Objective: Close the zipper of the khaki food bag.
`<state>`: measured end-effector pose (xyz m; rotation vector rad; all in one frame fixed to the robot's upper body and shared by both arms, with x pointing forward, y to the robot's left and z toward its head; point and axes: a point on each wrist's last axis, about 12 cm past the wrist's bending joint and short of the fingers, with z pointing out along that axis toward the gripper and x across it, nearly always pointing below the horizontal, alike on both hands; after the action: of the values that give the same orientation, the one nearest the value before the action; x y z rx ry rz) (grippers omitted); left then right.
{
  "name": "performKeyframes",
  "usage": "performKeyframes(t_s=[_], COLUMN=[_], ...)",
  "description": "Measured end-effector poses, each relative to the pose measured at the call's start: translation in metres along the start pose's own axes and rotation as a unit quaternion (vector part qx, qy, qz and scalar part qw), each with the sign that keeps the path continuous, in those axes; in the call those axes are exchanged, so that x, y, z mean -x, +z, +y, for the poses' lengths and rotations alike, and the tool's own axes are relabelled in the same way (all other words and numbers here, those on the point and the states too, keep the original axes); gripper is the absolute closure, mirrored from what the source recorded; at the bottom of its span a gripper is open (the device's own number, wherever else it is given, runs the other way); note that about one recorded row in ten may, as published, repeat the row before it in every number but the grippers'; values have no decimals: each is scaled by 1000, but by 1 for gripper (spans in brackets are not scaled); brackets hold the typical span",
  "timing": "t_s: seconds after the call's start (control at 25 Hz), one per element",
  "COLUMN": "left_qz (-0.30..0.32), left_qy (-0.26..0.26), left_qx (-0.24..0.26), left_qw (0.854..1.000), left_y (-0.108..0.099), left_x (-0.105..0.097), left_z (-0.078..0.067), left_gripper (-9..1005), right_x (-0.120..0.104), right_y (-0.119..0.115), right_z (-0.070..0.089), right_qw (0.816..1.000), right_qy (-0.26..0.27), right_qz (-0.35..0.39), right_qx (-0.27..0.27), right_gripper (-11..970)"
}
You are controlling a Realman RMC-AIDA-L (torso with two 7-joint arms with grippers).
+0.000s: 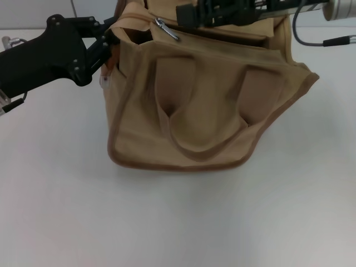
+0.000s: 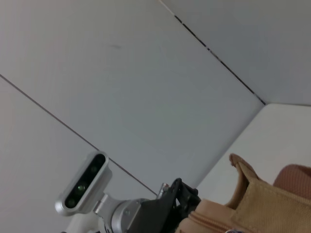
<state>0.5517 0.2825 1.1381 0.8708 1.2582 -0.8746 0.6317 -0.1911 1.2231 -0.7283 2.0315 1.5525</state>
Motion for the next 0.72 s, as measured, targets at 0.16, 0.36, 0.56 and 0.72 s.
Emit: performKeyframes(t_s=[0.16, 0.36, 0.56, 0.72], left_qz=[-2, -2, -3, -3], left_qy=[-3, -3, -2, -1], left_qx=[-2, -2, -3, -3], left_qw=[1000, 1000, 1000, 1000], left_y=[2, 3, 4, 5], left_x=[-1, -1, 0, 0], left_z=[0, 0, 1, 1], left_gripper=[910, 910, 910, 909], right_x=[1, 5, 7, 7], right_y=[6, 9, 19, 20], right_z=[1, 2, 5, 6], right_qw=[1000, 1000, 999, 999], right_qy=[1, 3, 3, 6], right_qz=[9, 11, 32, 36], right_qx=[0, -4, -7, -7], right_gripper=[534, 537, 540, 539])
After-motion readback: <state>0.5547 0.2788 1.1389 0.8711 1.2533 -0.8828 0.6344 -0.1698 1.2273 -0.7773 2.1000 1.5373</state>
